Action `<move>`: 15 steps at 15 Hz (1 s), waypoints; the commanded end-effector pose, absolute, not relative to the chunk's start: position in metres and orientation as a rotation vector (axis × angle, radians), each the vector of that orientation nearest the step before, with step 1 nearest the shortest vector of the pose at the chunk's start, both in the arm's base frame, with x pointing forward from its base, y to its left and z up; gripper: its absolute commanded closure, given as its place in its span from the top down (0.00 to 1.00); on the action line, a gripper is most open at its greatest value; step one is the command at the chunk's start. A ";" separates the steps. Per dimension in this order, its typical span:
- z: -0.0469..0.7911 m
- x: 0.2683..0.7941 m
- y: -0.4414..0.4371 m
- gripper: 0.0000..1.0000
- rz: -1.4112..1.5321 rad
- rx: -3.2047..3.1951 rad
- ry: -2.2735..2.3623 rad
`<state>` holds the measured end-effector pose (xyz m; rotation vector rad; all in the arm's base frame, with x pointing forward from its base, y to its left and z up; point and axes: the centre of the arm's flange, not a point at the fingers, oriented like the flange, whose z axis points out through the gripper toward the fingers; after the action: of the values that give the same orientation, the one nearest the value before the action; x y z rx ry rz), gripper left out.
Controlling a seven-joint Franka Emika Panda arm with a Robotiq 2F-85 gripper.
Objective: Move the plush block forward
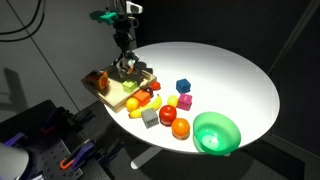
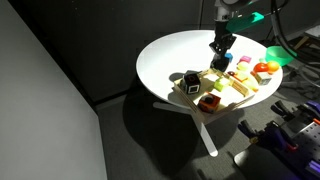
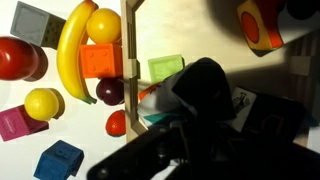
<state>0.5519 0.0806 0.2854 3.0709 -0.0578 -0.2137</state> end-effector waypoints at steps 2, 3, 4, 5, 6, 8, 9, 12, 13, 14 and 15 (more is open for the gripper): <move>0.283 0.521 0.098 0.04 -0.119 3.015 -0.050; 0.280 0.517 0.101 0.04 -0.109 3.007 -0.043; 0.278 0.514 0.105 0.04 -0.101 3.000 -0.039; 0.276 0.510 0.108 0.04 -0.100 2.996 -0.034; 0.274 0.505 0.112 0.04 -0.103 2.992 -0.028; 0.272 0.496 0.119 0.04 -0.114 2.991 -0.012; 0.271 0.492 0.122 0.04 -0.121 2.991 -0.006; 0.269 0.482 0.131 0.04 -0.136 2.990 0.016; 0.268 0.479 0.134 0.04 -0.141 2.988 0.024; 0.268 0.477 0.136 0.04 -0.144 2.986 0.033; 0.267 0.474 0.138 0.10 -0.154 2.982 0.042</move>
<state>0.4899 0.1335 0.2606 2.9989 0.0400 -0.1764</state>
